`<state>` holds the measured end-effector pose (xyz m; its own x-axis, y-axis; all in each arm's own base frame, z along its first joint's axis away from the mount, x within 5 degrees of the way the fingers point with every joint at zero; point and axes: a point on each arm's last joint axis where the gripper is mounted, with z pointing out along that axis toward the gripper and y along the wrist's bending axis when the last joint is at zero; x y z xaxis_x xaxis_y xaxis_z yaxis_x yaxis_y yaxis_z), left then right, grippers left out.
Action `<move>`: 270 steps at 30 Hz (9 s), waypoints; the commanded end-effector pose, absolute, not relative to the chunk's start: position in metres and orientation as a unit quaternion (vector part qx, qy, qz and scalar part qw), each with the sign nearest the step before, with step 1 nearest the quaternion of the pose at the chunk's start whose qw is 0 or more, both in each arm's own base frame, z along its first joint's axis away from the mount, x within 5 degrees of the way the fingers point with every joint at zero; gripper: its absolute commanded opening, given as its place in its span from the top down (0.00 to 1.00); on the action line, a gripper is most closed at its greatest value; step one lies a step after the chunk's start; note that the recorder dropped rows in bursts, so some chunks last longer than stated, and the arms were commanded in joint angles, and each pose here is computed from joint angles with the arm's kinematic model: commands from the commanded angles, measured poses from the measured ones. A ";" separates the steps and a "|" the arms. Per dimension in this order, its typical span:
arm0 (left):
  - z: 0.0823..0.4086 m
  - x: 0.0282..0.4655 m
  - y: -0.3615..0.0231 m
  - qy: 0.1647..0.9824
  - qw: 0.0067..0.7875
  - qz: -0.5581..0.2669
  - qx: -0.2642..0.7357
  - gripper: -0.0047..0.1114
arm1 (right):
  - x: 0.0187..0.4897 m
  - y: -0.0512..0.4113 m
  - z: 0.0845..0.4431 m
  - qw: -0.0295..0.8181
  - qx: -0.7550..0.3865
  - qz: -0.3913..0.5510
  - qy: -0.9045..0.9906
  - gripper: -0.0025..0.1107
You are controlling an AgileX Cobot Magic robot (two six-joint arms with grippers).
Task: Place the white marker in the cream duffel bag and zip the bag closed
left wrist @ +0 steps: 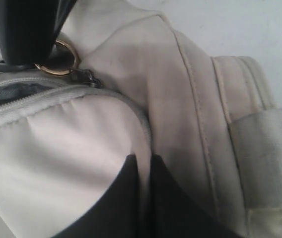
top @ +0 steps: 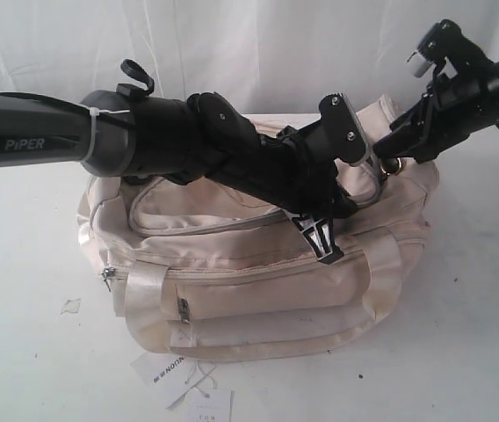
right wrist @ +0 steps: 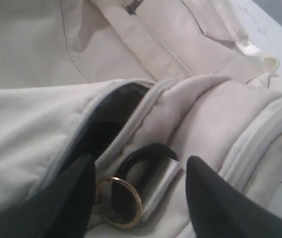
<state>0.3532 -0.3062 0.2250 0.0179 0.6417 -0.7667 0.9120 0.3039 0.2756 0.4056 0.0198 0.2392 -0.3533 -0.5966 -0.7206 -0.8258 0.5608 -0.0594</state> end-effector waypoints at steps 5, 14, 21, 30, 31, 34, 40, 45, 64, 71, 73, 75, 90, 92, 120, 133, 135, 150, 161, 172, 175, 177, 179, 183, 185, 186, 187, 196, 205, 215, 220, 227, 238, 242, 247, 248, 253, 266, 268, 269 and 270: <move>0.230 0.349 -0.305 0.685 0.425 -0.172 0.567 0.96 | 0.406 0.021 0.226 0.335 -0.442 0.186 0.811 0.52; 0.230 0.349 -0.305 0.685 0.425 -0.171 0.567 0.96 | 0.403 0.018 0.221 0.305 -0.460 0.177 0.815 0.85; 0.230 0.349 -0.305 0.685 0.425 -0.171 0.567 0.96 | 0.400 0.018 0.237 0.321 -0.440 0.168 0.821 0.98; 0.230 0.349 -0.305 0.685 0.425 -0.171 0.567 0.96 | 0.396 0.018 0.254 0.337 -0.417 0.162 0.828 0.98; 0.230 0.349 -0.305 0.685 0.425 -0.171 0.567 0.96 | 0.396 0.018 0.255 0.339 -0.415 0.163 0.829 0.98; 0.230 0.349 -0.305 0.684 0.424 -0.172 0.568 0.96 | 0.399 0.020 0.258 0.360 -0.390 0.179 0.828 0.98; 0.230 0.349 -0.305 0.684 0.423 -0.173 0.568 0.96 | 0.406 0.027 0.269 0.418 -0.341 0.221 0.812 0.98; 0.229 0.346 -0.305 0.681 0.413 -0.183 0.576 0.96 | 0.419 0.021 0.260 0.441 -0.295 0.196 0.824 0.98; 0.226 0.341 -0.305 0.667 0.392 -0.188 0.606 0.96 | 0.465 0.015 0.253 0.496 -0.239 0.202 0.810 0.98; 0.226 0.340 -0.305 0.666 0.390 -0.189 0.606 0.96 | 0.473 0.011 0.233 0.487 -0.219 0.186 0.825 0.98; 0.226 0.340 -0.305 0.666 0.389 -0.190 0.607 0.96 | 0.475 0.011 0.226 0.482 -0.219 0.186 0.828 0.98; 0.226 0.340 -0.305 0.666 0.389 -0.190 0.607 0.96 | 0.478 0.010 0.217 0.476 -0.212 0.182 0.834 0.98; 0.225 0.337 -0.306 0.663 0.378 -0.200 0.614 0.96 | 0.483 0.008 0.213 0.487 -0.167 0.198 0.834 0.98; 0.225 0.337 -0.306 0.664 0.379 -0.199 0.613 0.96 | 0.483 0.008 0.213 0.487 -0.167 0.198 0.834 0.97; 0.272 0.343 -0.296 0.662 0.474 -0.151 0.560 0.96 | 0.465 0.015 0.255 0.485 -0.166 0.240 0.824 0.75; 0.278 0.330 -0.296 0.661 0.441 -0.195 0.575 0.45 | 0.445 0.004 0.260 0.378 -0.148 0.174 0.897 0.97; 0.280 0.331 -0.296 0.662 0.446 -0.193 0.570 0.45 | 0.444 0.004 0.259 0.375 -0.151 0.176 0.898 0.97; 0.331 0.333 -0.228 0.748 0.423 -0.143 0.491 0.96 | 0.428 -0.053 0.252 0.282 0.043 0.152 0.946 0.97; 0.363 0.370 -0.078 0.878 0.435 -0.092 0.178 0.96 | 0.416 -0.104 0.311 0.420 0.221 0.113 0.873 0.97; 0.316 0.332 0.115 0.895 0.365 -0.068 -0.246 0.96 | 0.387 -0.158 0.314 0.414 0.453 0.091 0.784 0.97; 0.353 0.308 0.144 0.841 0.456 -0.034 -0.289 0.96 | 0.374 -0.161 0.360 0.521 0.394 0.064 0.755 0.97; 0.384 0.293 0.148 0.801 0.530 0.005 -0.278 0.96 | 0.357 -0.154 0.400 0.593 0.315 0.016 0.741 0.97; 0.411 0.278 0.144 0.768 0.584 0.036 -0.261 0.96 | 0.334 -0.145 0.432 0.630 0.252 -0.029 0.734 0.97; 0.442 0.254 0.130 0.727 0.639 0.049 -0.246 0.96 | 0.305 -0.130 0.456 0.677 0.149 -0.121 0.711 0.97; 0.453 0.240 0.120 0.709 0.664 0.059 -0.230 0.96 | 0.287 -0.122 0.456 0.692 0.139 -0.134 0.695 0.97; 0.457 0.231 0.111 0.704 0.673 0.061 -0.219 0.96 | 0.277 -0.117 0.455 0.699 0.141 -0.134 0.688 0.97; 0.459 0.224 0.104 0.702 0.678 0.059 -0.211 0.96 | 0.266 -0.112 0.452 0.704 0.140 -0.135 0.683 0.97; 0.395 0.159 0.046 0.740 0.659 0.119 -0.058 0.96 | 0.185 -0.068 0.405 0.763 0.108 -0.152 0.619 0.97; 0.354 0.078 0.015 0.743 0.660 0.102 -0.041 0.96 | 0.101 -0.035 0.376 0.750 0.101 -0.135 0.640 0.97; 0.327 0.056 0.005 0.764 0.639 0.074 -0.046 0.96 | 0.055 -0.015 0.341 0.718 0.095 -0.115 0.680 0.97; 0.276 0.074 0.015 0.765 0.628 0.026 -0.139 0.96 | 0.071 -0.023 0.307 0.717 0.120 -0.102 0.680 0.97; 0.212 0.074 0.001 0.841 0.530 -0.044 -0.096 0.96 | 0.087 -0.029 0.271 0.672 0.140 -0.089 0.722 0.97; 0.201 0.073 -0.009 0.854 0.513 -0.076 -0.035 0.96 | 0.087 -0.027 0.254 0.622 0.123 -0.088 0.769 0.97; 0.201 0.073 -0.009 0.854 0.513 -0.076 -0.035 0.96 | 0.087 -0.027 0.254 0.623 0.145 -0.069 0.765 0.97; 0.201 0.073 -0.009 0.854 0.513 -0.076 -0.035 0.96 | 0.087 -0.027 0.254 0.623 0.145 -0.069 0.765 0.97; 0.201 0.073 -0.009 0.854 0.513 -0.076 -0.035 0.96 | 0.087 -0.027 0.254 0.623 0.145 -0.069 0.765 0.97; 0.201 0.073 -0.009 0.854 0.513 -0.076 -0.035 0.96 | 0.079 -0.024 0.254 0.643 0.140 -0.073 0.750 0.97; 0.201 0.072 -0.009 0.854 0.514 -0.076 -0.033 0.96 | 0.056 -0.010 0.203 0.689 0.028 -0.100 0.717 0.98; 0.201 0.072 -0.009 0.854 0.513 -0.076 -0.033 0.96 | 0.055 -0.008 0.196 0.667 0.035 -0.069 0.741 0.98; 0.201 0.072 -0.009 0.854 0.513 -0.076 -0.033 0.96 | 0.055 -0.007 0.190 0.645 0.043 -0.051 0.761 0.98; 0.201 0.072 -0.009 0.854 0.513 -0.076 -0.033 0.96 | 0.054 -0.007 0.186 0.627 0.053 -0.039 0.776 0.98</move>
